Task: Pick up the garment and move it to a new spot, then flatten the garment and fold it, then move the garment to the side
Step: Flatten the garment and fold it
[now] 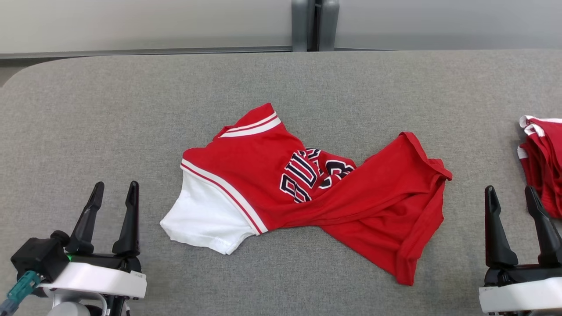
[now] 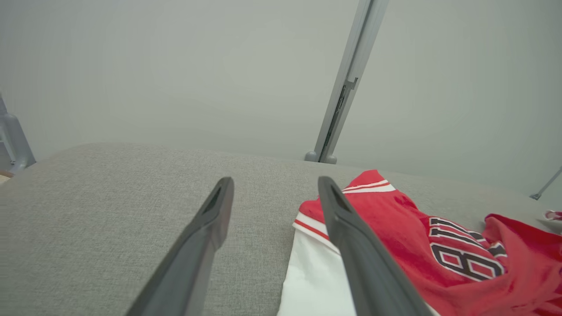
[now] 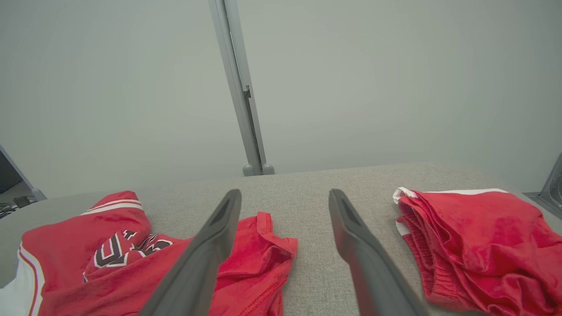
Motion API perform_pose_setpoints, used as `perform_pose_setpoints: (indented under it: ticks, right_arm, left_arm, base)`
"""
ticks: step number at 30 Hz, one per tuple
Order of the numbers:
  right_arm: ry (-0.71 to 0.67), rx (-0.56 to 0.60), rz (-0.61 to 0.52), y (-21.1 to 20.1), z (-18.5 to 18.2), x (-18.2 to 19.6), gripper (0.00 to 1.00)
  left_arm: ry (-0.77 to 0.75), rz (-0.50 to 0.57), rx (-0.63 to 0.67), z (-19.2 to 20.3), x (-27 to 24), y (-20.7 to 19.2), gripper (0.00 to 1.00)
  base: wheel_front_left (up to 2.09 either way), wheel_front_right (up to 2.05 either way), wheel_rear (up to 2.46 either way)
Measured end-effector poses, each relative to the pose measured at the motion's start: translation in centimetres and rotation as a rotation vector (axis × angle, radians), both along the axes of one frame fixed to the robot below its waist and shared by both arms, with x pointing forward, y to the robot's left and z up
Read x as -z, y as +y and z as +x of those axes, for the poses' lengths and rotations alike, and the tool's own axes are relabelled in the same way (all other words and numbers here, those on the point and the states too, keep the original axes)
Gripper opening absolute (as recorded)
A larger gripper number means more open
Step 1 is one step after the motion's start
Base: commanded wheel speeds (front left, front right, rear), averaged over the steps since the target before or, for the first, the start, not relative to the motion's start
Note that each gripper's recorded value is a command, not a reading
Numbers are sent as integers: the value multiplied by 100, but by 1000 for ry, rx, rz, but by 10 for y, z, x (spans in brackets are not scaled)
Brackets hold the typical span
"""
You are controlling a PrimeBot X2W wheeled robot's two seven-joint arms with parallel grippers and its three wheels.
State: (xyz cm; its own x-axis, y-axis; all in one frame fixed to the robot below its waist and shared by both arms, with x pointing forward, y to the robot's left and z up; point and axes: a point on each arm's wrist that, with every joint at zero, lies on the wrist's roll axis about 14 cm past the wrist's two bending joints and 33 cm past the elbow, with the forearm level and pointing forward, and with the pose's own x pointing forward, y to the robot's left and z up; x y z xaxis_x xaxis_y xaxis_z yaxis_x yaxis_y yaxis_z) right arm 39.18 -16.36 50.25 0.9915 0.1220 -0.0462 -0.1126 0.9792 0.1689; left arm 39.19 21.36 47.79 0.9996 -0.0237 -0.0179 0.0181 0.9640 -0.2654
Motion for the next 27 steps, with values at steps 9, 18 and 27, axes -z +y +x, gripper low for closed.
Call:
perform_pose_setpoints:
  ticks: [9, 18, 27]
  right_arm:
    - [7, -8, -24, 1, -13, -5, 100]
    - [6, -16, -23, 3, -12, -7, 100]
    - [10, -16, -17, 4, -10, -5, 100]
  left_arm:
    - [9, 37, -5, -14, -3, 6, 100]
    - [29, 41, 3, -16, 0, 3, 100]
    - [78, 39, 62, -15, 12, -10, 100]
  base:
    - [0, 0, 0]
    - [0, 0, 0]
    - [0, 0, 0]
